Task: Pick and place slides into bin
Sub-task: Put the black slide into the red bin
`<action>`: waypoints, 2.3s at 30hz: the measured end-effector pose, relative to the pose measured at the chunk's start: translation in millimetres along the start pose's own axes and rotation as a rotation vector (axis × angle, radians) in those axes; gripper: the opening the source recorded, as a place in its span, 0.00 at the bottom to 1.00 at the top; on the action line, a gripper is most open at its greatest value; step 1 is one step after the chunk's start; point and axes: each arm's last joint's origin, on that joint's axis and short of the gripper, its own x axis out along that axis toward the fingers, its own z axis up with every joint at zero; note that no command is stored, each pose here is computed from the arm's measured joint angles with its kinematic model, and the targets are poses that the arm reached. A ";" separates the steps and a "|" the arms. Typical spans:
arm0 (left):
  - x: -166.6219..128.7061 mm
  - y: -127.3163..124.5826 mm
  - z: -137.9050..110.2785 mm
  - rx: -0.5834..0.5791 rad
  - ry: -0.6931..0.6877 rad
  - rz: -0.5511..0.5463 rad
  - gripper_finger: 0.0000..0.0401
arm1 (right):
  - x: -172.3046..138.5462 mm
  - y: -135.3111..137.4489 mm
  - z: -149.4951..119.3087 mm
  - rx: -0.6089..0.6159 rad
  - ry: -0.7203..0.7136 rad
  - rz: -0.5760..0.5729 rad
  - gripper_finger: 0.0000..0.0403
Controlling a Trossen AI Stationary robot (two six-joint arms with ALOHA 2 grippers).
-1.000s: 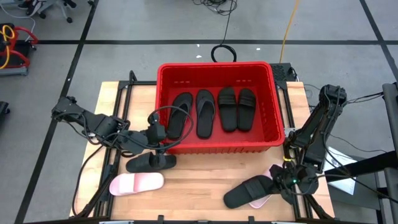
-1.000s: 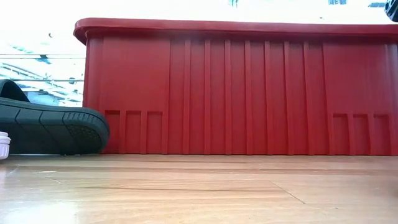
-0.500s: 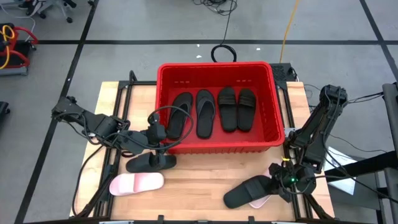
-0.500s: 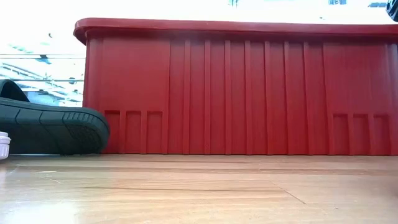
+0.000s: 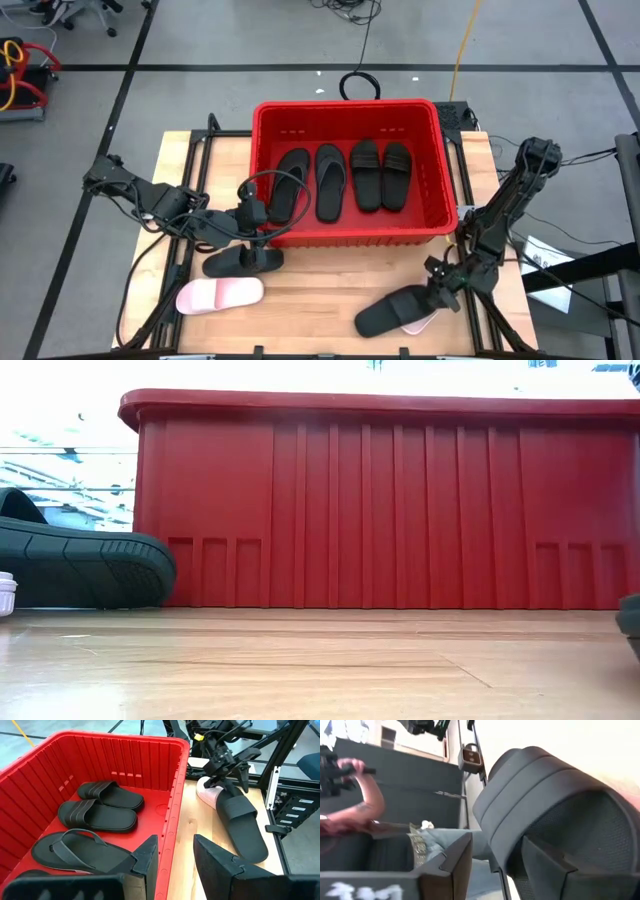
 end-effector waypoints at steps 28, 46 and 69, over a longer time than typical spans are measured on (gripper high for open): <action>0.9 1.7 0.6 -0.008 0.000 0.007 0.30 | 8.5 -13.1 1.1 0.088 0.037 -0.027 0.37; 1.0 1.7 1.4 -0.037 -0.011 0.013 0.30 | 14.8 -15.6 5.3 0.116 0.015 -0.036 0.01; 0.9 1.7 1.3 0.002 -0.010 0.012 0.30 | 20.7 37.3 8.9 0.027 0.041 -0.025 0.00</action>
